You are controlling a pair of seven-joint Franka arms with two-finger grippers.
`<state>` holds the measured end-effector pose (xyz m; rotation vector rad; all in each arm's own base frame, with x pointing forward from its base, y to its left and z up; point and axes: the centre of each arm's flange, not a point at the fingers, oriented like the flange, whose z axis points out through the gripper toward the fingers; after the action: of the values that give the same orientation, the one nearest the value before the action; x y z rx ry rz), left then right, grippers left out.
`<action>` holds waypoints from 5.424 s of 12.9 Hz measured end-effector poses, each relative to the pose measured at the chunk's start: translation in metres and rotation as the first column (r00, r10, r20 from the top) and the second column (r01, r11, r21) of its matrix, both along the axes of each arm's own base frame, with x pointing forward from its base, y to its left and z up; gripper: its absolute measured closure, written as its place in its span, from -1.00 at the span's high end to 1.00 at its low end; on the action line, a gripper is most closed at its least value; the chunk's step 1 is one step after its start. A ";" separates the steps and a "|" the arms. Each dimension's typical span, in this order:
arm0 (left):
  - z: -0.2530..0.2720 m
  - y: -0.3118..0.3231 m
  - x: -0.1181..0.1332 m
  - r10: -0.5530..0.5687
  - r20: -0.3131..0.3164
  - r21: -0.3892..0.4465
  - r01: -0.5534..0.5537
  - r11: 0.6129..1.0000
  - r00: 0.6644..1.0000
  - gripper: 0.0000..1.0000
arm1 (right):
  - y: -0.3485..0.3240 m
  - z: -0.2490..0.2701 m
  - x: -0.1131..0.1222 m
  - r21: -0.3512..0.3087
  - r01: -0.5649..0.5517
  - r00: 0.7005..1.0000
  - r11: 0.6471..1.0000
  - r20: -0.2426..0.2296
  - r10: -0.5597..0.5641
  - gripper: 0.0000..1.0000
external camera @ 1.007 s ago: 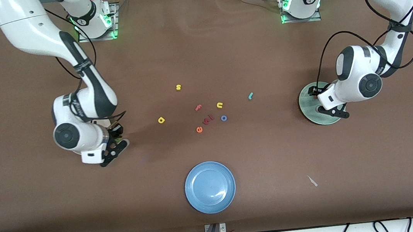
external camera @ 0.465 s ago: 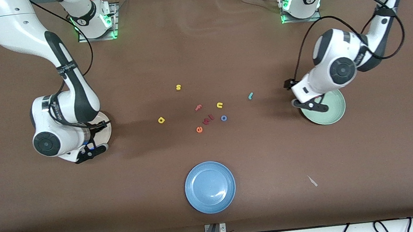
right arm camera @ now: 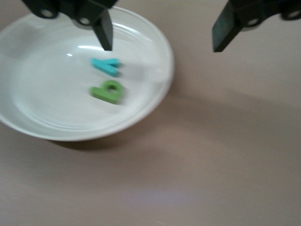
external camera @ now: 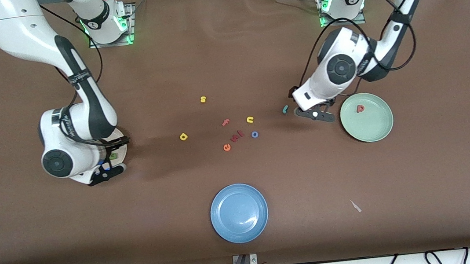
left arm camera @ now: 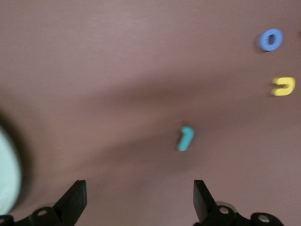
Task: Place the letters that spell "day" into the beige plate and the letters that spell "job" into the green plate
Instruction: 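Drop the green p on the white plate while the left gripper grasps the cyan 1, then carry the cyan 1 to the green plate while the right gripper grasps the yellow letter, then drop the yellow letter on the white plate while the left gripper releases the 1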
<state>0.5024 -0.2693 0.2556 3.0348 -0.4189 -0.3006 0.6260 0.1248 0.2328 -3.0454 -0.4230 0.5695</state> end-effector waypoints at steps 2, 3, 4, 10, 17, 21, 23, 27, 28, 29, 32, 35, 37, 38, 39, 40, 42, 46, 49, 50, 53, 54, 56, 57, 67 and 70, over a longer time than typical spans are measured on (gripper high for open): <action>-0.014 -0.019 -0.008 0.011 0.002 -0.016 -0.011 1.000 1.000 0.92 | 0.044 0.004 -0.003 0.004 0.075 0.996 0.997 0.039 -0.075 1.00; -0.022 -0.022 -0.010 0.011 0.004 -0.026 -0.011 1.000 1.000 0.75 | 0.068 0.005 -0.007 -0.006 0.106 0.992 0.994 0.063 -0.105 1.00; -0.030 -0.023 -0.012 0.014 0.007 -0.038 -0.013 0.999 1.000 0.75 | 0.093 0.006 -0.012 -0.012 0.125 0.988 0.992 0.088 -0.123 1.00; -0.061 -0.026 -0.017 -0.071 0.053 -0.018 0.072 0.997 0.996 0.29 | 0.175 -0.026 -0.051 0.049 0.085 0.970 0.995 0.226 -0.094 1.00; -0.079 -0.040 -0.026 -0.061 0.054 -0.033 0.062 0.998 0.997 -0.17 | 0.185 -0.058 -0.083 0.094 0.048 0.954 0.994 0.289 -0.073 0.95; -0.083 -0.041 -0.028 -0.058 0.072 -0.001 0.058 0.998 0.996 -0.40 | 0.190 -0.057 -0.085 0.099 0.007 0.955 0.995 0.295 -0.036 0.69; -0.083 -0.041 -0.028 -0.051 0.074 0.003 0.051 0.999 0.996 -0.75 | 0.190 -0.057 -0.085 0.101 -0.025 0.955 0.995 0.298 -0.006 0.47; -0.081 -0.040 -0.025 -0.049 0.071 0.011 0.049 0.999 0.996 -0.84 | 0.188 -0.057 -0.084 0.101 -0.052 0.953 0.993 0.302 0.020 0.18; -0.077 -0.038 -0.023 -0.049 0.064 0.026 0.047 0.999 0.997 -0.84 | 0.188 -0.056 -0.083 0.100 -0.057 0.952 0.993 0.304 0.024 0.06; -0.069 -0.035 -0.019 -0.048 0.064 0.043 0.045 0.998 0.997 -0.84 | 0.187 -0.055 -0.083 0.099 -0.061 0.952 0.993 0.305 0.028 -0.07; -0.037 -0.023 -0.007 -0.039 0.071 0.101 0.031 0.994 0.997 -0.84 | 0.187 -0.055 -0.083 0.100 -0.077 0.950 0.992 0.308 0.043 -0.16; -0.012 -0.008 0.007 -0.042 0.055 0.153 0.033 0.988 0.998 -0.84 | 0.187 -0.055 -0.082 0.100 -0.080 0.949 0.992 0.311 0.046 -0.38; -0.009 0.018 0.021 -0.077 0.038 0.154 0.071 0.986 0.996 -0.84 | 0.188 -0.054 -0.082 0.101 -0.081 0.949 0.992 0.312 0.046 -0.41; -0.009 0.036 0.029 -0.100 0.029 0.146 0.095 0.985 0.995 -0.84 | 0.188 -0.054 -0.082 0.101 -0.081 0.949 0.992 0.313 0.045 -0.41; -0.009 0.055 0.036 -0.120 0.021 0.139 0.115 0.984 0.993 -0.84 | 0.188 -0.051 -0.080 0.102 -0.081 0.948 0.991 0.315 0.045 -0.41; -0.010 0.071 0.042 -0.136 0.016 0.131 0.132 0.983 0.991 -0.84 | 0.186 -0.046 -0.075 0.097 -0.076 0.950 0.992 0.309 0.043 -0.41; -0.010 0.102 0.052 -0.170 0.007 0.114 0.168 0.979 0.985 -0.84 | 0.163 -0.022 -0.055 0.064 -0.041 0.959 0.997 0.281 0.022 -0.41; -0.011 0.145 0.063 -0.228 -0.004 0.087 0.227 0.970 0.974 -0.84 | 0.072 0.010 -0.031 -0.037 0.076 0.980 0.996 0.185 -0.068 -0.41; -0.014 0.170 0.068 -0.262 -0.007 0.080 0.262 0.962 0.965 -0.84 | 0.006 0.016 -0.025 -0.101 0.143 0.984 0.985 0.119 -0.131 -0.43; -0.018 0.175 0.069 -0.274 0.000 0.093 0.273 0.958 0.962 -0.84 | -0.014 0.017 -0.023 -0.116 0.161 0.983 0.980 0.112 -0.148 -0.43; -0.039 0.188 0.074 -0.271 0.028 0.073 0.268 0.961 0.962 -0.84 | -0.074 0.006 -0.020 -0.147 0.233 0.971 0.961 0.092 -0.221 -0.30; -0.048 0.189 0.074 -0.266 0.035 0.058 0.264 0.963 0.963 -0.84 | -0.091 0.001 -0.020 -0.152 0.255 0.966 0.955 0.085 -0.244 -0.30; -0.065 0.192 0.072 -0.256 0.041 0.032 0.254 0.967 0.966 -0.84 | -0.100 -0.002 -0.019 -0.151 0.266 0.963 0.952 0.084 -0.256 0.03; -0.072 0.192 0.071 -0.253 0.046 0.021 0.252 0.967 0.966 -0.84 | -0.089 0.002 -0.016 -0.145 0.253 0.966 0.957 0.090 -0.242 0.25; -0.047 0.184 0.069 -0.268 0.017 0.044 0.267 0.963 0.963 0.94 | 0.011 0.076 -0.004 -0.136 0.274 0.962 0.952 0.025 -0.273 1.00; -0.017 0.146 0.065 -0.222 0.044 0.057 0.219 0.974 0.974 1.00 | 0.015 0.105 0.000 -0.149 0.276 0.960 0.950 -0.003 -0.280 1.00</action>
<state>0.5676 -0.1229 0.2386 3.0542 -0.7664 -0.2499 0.6265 0.1396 0.3377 -3.1499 0.0547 0.6456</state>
